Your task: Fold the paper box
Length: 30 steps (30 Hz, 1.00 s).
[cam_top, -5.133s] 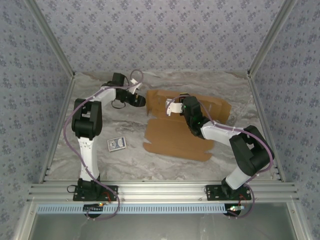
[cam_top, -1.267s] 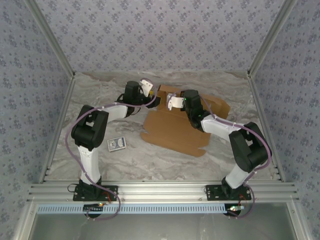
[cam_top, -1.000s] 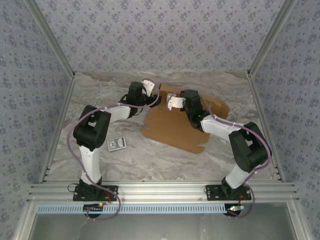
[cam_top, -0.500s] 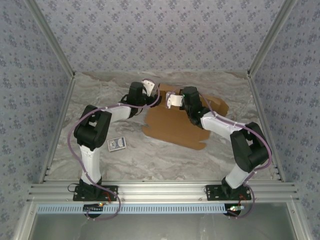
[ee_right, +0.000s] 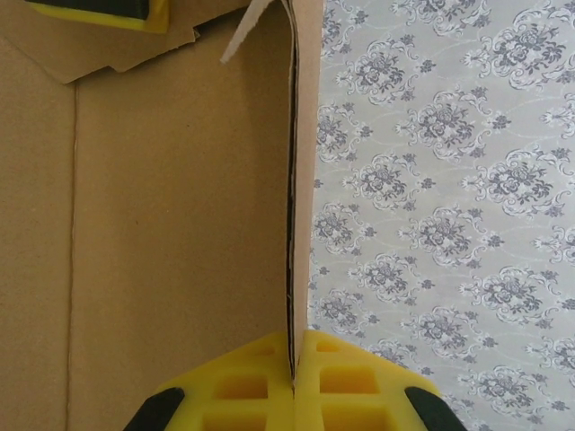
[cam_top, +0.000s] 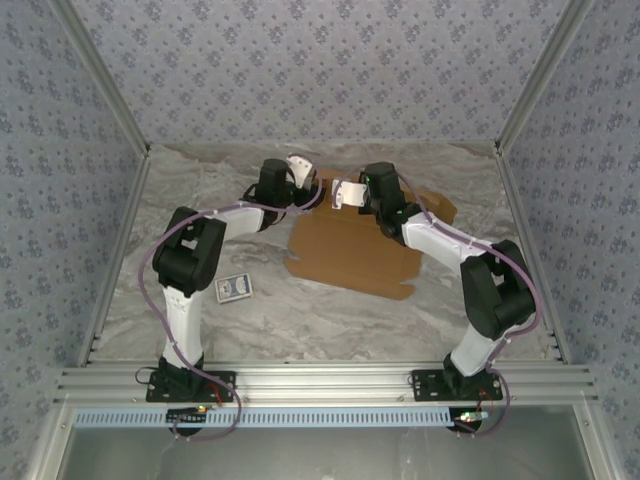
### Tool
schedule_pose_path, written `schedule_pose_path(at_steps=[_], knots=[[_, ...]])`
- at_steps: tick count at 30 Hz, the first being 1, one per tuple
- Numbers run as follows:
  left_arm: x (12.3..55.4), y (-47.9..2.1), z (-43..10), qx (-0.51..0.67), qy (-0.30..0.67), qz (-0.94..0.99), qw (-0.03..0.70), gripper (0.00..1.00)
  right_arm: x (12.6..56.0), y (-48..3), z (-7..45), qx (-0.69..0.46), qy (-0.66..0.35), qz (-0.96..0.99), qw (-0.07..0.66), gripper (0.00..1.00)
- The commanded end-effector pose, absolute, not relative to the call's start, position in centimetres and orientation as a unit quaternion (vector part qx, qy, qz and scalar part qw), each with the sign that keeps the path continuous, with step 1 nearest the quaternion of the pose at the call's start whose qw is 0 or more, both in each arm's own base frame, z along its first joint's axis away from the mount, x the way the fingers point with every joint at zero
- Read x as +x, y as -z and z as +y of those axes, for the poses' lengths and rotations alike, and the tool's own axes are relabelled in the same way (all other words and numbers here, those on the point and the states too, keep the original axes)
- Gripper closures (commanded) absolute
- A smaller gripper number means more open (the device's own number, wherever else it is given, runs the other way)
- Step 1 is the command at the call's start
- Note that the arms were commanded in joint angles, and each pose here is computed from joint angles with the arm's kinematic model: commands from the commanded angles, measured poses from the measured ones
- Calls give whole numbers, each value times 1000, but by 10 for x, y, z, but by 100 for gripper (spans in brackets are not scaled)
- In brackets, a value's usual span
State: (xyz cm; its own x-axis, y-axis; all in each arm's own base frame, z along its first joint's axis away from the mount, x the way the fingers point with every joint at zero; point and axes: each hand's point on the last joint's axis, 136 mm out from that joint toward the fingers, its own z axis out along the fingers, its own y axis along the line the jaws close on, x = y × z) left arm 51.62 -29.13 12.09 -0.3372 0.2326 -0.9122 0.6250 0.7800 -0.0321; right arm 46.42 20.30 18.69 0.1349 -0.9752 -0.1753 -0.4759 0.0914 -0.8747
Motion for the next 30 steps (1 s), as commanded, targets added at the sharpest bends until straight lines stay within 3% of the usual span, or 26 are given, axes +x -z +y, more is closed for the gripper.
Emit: schedule_pose_path(at_steps=[1,12,24,30], knots=[[532,-131,-285,254,183,790,527,34,441,-134,207,-665,222,610,370,100],[551,-116,-250,165,105,831,521,52,439,-130,204,-664,214,620,359,100],[562,-111,-211,32,12,862,506,58,434,-121,206,-666,188,639,335,100],[560,-116,-225,57,-5,860,508,57,441,-127,207,-656,190,648,338,100]])
